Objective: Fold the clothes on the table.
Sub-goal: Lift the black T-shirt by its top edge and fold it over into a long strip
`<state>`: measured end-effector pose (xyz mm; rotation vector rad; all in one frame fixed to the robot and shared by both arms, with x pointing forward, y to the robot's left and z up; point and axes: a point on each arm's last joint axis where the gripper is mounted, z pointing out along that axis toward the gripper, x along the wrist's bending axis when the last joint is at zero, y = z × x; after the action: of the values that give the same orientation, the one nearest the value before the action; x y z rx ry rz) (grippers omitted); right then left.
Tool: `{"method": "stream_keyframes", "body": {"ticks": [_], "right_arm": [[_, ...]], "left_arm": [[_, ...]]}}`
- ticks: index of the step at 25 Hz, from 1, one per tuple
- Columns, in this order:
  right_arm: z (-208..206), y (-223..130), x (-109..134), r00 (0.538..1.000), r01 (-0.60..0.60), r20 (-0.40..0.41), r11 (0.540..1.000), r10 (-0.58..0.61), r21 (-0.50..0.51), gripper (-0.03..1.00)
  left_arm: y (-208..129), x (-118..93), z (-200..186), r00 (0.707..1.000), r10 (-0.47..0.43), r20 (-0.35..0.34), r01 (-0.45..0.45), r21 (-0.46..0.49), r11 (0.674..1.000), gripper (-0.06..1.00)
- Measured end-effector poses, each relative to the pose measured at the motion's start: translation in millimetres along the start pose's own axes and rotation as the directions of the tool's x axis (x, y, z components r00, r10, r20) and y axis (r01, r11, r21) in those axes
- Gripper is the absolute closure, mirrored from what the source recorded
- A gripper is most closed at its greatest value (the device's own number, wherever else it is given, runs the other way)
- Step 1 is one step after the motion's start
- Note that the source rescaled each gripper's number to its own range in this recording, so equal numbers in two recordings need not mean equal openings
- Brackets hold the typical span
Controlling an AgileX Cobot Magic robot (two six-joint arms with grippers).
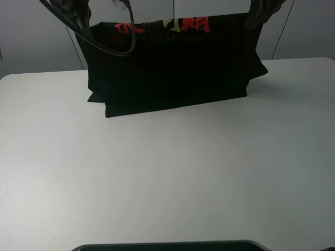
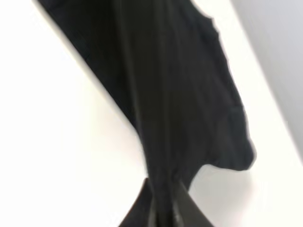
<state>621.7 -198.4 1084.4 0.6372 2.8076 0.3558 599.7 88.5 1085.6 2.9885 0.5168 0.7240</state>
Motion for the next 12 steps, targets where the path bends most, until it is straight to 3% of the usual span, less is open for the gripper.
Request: {"method": "stream_keyframes", "body": {"ticks": [3, 7, 12], "right_arm": [[-5, -3, 4, 1.000, 0.010, 0.012, 1.000, -0.010, -0.009, 0.97], [-12, 7, -8, 0.983, 0.085, 0.175, 0.990, -0.065, -0.112, 0.97], [-18, 14, -27, 0.911, 0.174, 0.401, 0.973, -0.101, -0.152, 0.97]], "left_arm": [[-10, 8, -8, 0.998, 0.009, -0.064, -0.010, -0.008, 1.000, 0.94], [-22, 37, -18, 0.974, -0.065, -0.219, 0.050, -0.074, 0.996, 0.94], [-28, 58, -17, 0.942, -0.183, -0.281, 0.133, -0.189, 0.973, 0.94]]}}
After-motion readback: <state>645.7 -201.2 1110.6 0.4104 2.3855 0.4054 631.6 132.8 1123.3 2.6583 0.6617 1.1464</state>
